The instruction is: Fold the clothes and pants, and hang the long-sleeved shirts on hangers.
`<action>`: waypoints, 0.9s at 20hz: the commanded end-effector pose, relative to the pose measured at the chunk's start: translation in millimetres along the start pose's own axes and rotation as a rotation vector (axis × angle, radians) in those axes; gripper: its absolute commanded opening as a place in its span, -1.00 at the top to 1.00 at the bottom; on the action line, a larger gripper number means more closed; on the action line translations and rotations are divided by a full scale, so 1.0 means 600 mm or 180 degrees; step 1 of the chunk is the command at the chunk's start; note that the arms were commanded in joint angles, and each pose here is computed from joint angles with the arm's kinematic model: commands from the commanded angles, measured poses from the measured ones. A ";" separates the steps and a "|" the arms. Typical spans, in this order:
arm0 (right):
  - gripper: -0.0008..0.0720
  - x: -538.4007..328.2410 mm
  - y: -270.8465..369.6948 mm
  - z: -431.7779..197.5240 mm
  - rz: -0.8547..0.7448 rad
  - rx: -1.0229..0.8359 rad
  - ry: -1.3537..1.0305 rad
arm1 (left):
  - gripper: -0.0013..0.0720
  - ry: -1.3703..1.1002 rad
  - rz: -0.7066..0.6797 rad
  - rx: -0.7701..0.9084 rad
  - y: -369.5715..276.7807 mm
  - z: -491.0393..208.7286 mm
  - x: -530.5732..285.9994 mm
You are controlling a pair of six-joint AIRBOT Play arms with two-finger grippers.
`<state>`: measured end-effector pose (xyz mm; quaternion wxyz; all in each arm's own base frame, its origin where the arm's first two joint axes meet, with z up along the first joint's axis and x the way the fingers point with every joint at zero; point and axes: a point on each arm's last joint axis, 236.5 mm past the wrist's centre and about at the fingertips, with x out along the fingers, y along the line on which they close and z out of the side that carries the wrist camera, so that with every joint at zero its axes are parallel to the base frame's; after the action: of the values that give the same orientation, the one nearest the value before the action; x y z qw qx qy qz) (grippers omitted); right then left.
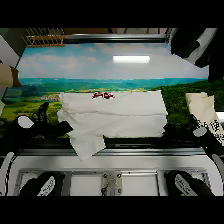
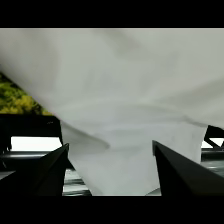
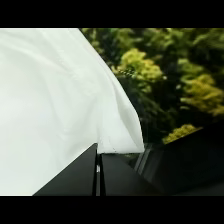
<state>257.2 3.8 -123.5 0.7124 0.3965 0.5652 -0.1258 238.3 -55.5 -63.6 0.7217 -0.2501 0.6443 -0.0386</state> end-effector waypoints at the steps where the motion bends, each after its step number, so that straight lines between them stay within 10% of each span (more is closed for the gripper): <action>1: 0.95 0.000 0.000 -0.001 0.0000 -0.0001 0.0006 | -0.53 0.0122 0.0026 -0.0298 0.043 -0.063 0.027; 13: 0.95 0.000 0.003 -0.006 0.0022 0.0026 0.0045 | -0.53 0.0604 0.0105 0.0163 -0.005 -0.111 0.113; 14: 0.95 0.000 0.003 -0.006 0.0023 0.0022 0.0042 | -0.42 0.0652 0.0115 0.0210 -0.011 -0.110 0.117; 17: 0.95 -0.003 0.006 -0.007 0.0023 -0.0004 0.0076 | 0.94 0.0778 0.0130 0.0307 -0.023 -0.112 0.114; 18: 0.95 -0.007 0.009 -0.005 0.0033 -0.0084 0.0094 | 0.94 0.0800 0.0142 0.0348 -0.023 -0.111 0.106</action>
<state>256.1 7.7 -121.6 0.7076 0.3996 0.5703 -0.1196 191.7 -108.6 -122.9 0.6607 -0.2075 0.7174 -0.0762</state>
